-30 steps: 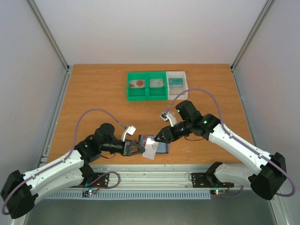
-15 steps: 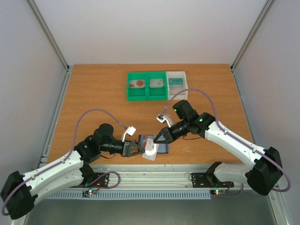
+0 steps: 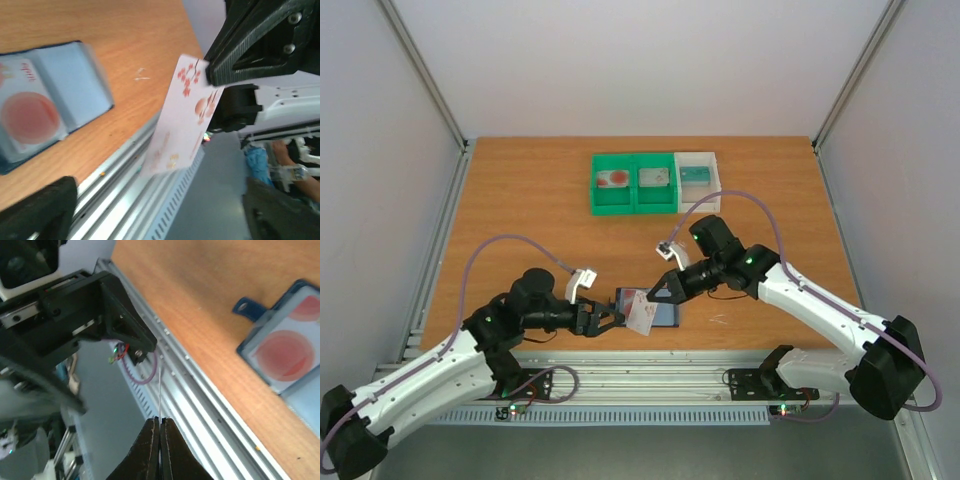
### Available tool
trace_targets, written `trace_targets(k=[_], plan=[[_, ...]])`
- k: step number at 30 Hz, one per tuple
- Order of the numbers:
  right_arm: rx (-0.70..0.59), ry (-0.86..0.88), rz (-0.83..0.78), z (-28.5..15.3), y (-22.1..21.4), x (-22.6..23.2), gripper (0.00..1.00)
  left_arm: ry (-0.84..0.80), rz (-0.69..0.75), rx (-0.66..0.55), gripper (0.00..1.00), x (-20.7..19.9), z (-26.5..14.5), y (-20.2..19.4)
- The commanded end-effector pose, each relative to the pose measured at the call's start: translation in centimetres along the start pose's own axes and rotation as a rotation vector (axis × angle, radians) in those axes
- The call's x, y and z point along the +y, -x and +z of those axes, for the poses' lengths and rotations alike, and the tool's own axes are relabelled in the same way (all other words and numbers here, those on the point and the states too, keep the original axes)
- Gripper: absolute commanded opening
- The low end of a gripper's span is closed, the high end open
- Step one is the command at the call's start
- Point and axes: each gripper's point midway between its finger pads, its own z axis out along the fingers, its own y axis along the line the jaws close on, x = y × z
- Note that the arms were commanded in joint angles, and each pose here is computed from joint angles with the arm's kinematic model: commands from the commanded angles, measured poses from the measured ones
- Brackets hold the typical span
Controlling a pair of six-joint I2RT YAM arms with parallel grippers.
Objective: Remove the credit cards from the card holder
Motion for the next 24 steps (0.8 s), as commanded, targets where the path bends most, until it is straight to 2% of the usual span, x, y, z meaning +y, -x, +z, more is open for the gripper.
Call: trace_targets(k=[1, 7, 11, 17, 24], plan=[[-0.150, -0.135, 0.046, -1.0, 3.0, -2.4, 0.01, 0.147, 0.054, -0.083, 0.99, 1.4, -1.5, 1.3], [-0.343, -0.273, 0.146, -3.0, 7.4, -6.2, 0.01, 0.199, 0.060, -0.106, 0.99, 2.1, -2.0, 1.6], [-0.450, -0.341, 0.224, -4.3, 10.3, -9.4, 0.01, 0.339, 0.012, -0.142, 0.99, 5.3, -2.2, 1.8], [-0.568, -0.425, 0.275, -5.7, 14.5, -12.9, 0.01, 0.475, 0.028, -0.159, 0.99, 7.9, -2.6, 2.1], [-0.705, -0.483, 0.286, -8.4, 19.3, -15.0, 0.01, 0.476, 0.092, -0.236, 0.99, 7.5, -3.2, 3.5]])
